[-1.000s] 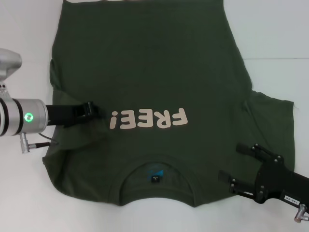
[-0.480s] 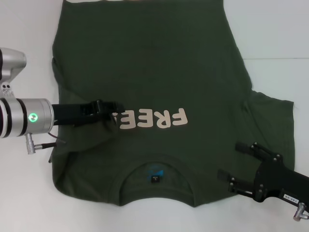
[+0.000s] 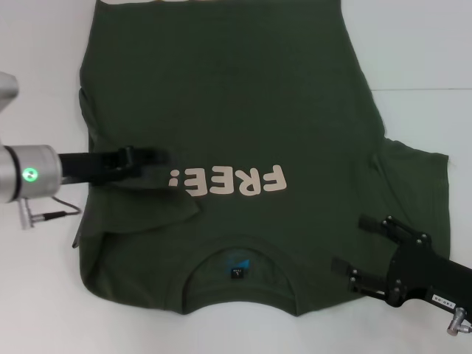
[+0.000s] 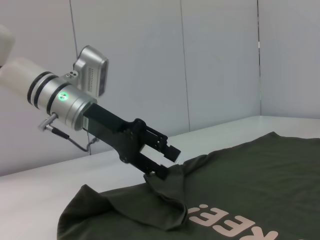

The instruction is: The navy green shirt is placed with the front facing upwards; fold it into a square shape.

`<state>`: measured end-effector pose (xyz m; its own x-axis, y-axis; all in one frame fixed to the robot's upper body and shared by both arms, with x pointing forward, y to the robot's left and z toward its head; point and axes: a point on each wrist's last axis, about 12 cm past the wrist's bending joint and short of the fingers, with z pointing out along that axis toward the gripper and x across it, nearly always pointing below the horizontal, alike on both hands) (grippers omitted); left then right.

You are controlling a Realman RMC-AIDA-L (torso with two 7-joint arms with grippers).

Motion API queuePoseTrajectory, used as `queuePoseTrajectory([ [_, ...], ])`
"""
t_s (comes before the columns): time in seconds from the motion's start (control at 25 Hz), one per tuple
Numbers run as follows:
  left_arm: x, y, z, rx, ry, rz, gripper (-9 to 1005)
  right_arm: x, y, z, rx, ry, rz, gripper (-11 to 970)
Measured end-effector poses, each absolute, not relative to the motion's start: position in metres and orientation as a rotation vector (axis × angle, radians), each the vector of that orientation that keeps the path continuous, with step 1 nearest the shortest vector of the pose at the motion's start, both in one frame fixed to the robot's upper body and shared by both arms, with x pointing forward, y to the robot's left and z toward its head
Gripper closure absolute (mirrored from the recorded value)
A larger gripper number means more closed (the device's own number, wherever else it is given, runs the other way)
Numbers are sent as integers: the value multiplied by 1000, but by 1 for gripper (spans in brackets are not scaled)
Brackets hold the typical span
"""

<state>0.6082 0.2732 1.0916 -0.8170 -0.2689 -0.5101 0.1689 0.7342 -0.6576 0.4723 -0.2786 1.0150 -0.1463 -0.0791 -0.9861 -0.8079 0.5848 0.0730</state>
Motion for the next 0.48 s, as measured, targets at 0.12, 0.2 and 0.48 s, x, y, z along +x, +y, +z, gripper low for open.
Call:
queuePoseTrajectory([
  [0.12, 611, 291, 1095, -122, 2344, -915, 292, 472, -279, 1015, -759, 1611, 754, 27],
  [0.2, 612, 299, 1095, -162, 2345, -898, 293, 472, -279, 1015, -758, 1612, 752, 27],
  [0.48, 612, 315, 1090, -237, 2354, -801, 295, 472, -279, 1015, -756, 1614, 749, 27],
])
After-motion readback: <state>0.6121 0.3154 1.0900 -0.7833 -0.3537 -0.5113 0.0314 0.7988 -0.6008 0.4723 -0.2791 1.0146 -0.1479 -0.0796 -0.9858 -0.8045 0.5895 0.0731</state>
